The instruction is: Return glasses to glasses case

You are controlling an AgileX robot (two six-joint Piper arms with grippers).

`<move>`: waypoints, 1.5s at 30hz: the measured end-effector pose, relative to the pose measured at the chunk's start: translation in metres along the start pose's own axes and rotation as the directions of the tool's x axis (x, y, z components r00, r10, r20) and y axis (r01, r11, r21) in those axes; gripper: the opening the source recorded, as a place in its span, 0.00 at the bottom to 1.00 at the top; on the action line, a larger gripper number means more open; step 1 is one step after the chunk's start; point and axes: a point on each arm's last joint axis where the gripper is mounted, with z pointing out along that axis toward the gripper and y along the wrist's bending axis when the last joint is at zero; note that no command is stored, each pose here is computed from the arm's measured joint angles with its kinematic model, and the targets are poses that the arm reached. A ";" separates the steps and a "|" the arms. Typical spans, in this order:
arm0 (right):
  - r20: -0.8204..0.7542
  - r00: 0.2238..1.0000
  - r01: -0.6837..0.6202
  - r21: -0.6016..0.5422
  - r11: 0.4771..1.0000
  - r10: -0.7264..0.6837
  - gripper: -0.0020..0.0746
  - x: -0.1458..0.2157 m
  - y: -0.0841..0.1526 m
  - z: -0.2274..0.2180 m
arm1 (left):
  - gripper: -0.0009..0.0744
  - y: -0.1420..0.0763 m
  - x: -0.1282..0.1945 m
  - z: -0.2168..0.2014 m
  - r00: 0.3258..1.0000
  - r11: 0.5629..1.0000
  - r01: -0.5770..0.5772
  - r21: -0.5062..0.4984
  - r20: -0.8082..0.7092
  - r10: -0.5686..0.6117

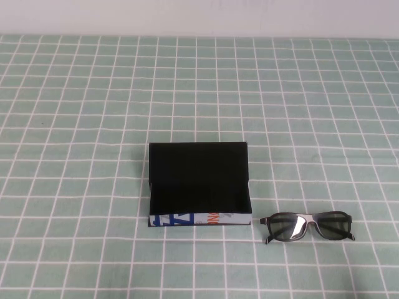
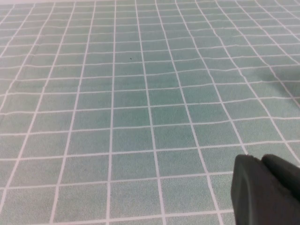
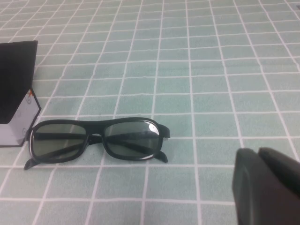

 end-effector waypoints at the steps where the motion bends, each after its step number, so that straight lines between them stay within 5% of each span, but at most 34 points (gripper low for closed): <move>1: 0.000 1.000 0.000 0.000 1.000 0.000 0.01 0.000 0.000 0.000 | 0.01 0.000 0.000 0.000 1.000 1.000 -0.001 -0.001 0.000 0.001; 27: 0.166 0.986 -0.005 -0.016 1.000 0.008 0.01 -0.015 0.001 -0.001 | 0.01 -0.001 -0.005 0.000 0.998 1.000 -0.004 0.007 0.055 0.003; 36: 0.400 0.915 -0.028 -0.045 0.999 0.044 0.01 -0.037 0.003 -0.008 | 0.01 -0.004 -0.026 -0.004 0.957 0.997 0.048 0.062 0.284 -0.064; 45: 0.569 0.821 -0.024 -0.060 0.998 0.055 0.01 -0.052 0.003 -0.016 | 0.01 -0.007 -0.053 -0.017 0.805 0.983 0.092 0.161 0.569 -0.168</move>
